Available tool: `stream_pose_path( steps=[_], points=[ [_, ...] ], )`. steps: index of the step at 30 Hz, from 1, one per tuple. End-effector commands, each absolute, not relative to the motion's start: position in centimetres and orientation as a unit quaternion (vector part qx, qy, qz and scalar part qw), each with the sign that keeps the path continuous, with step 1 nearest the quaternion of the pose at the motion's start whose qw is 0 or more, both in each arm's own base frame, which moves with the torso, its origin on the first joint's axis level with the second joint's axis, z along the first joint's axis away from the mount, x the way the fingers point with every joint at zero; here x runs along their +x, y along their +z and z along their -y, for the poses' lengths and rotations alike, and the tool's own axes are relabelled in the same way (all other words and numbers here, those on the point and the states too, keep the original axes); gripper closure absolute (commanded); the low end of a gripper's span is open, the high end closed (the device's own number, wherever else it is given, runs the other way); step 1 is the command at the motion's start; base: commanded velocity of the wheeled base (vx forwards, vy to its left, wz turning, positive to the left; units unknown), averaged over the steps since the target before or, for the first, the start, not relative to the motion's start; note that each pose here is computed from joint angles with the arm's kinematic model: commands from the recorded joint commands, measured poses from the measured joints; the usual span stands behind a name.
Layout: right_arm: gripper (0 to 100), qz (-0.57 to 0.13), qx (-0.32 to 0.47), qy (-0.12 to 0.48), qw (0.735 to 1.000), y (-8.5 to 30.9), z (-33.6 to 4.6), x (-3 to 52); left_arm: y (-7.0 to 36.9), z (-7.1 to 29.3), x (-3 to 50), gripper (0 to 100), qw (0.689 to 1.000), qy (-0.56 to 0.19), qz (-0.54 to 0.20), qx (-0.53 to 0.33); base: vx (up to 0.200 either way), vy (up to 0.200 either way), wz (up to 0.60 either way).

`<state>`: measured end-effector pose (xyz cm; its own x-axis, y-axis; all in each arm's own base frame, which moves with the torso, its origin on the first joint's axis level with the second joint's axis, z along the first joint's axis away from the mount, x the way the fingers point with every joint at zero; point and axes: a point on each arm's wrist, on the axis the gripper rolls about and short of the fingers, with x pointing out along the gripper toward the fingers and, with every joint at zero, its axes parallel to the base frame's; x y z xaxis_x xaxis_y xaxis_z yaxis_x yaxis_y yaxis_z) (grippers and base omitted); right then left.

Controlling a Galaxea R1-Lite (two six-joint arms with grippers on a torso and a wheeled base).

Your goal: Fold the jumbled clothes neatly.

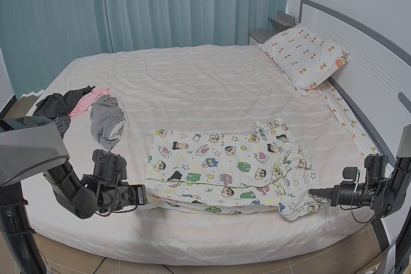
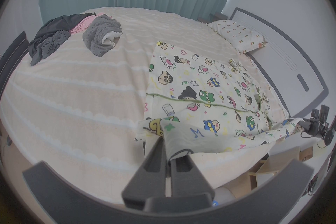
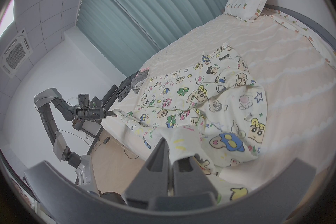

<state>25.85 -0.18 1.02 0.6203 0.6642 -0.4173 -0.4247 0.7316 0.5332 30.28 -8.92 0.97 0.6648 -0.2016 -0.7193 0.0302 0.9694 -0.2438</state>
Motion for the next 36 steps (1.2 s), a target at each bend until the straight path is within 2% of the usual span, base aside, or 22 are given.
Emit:
stream_pose_path(
  steps=[1, 14, 23, 36],
  points=[
    [100, -0.312, 0.197, 0.307, 0.877, 0.0, 0.1, 27.0, -0.2, 9.1, 31.6, 100, 0.901, -0.057, -0.417, -0.107, 0.000, 0.000, 0.00],
    [100, -0.298, 0.177, 0.290, 0.892, -1.7, -0.4, 30.9, -1.8, 9.8, 34.6, 100, 0.896, -0.046, -0.425, -0.119, 0.000, 0.000, 0.00],
    [100, -0.292, 0.171, 0.283, 0.897, -2.4, -0.4, 32.4, -1.7, 9.8, 36.2, 100, 0.896, -0.025, -0.413, -0.161, 0.000, 0.000, 0.00],
    [100, -0.280, 0.191, 0.257, 0.905, -1.9, -0.3, 33.4, -2.1, 9.2, 37.1, 100, 0.895, -0.006, -0.407, -0.183, 0.000, 0.000, 0.00]
  ],
)
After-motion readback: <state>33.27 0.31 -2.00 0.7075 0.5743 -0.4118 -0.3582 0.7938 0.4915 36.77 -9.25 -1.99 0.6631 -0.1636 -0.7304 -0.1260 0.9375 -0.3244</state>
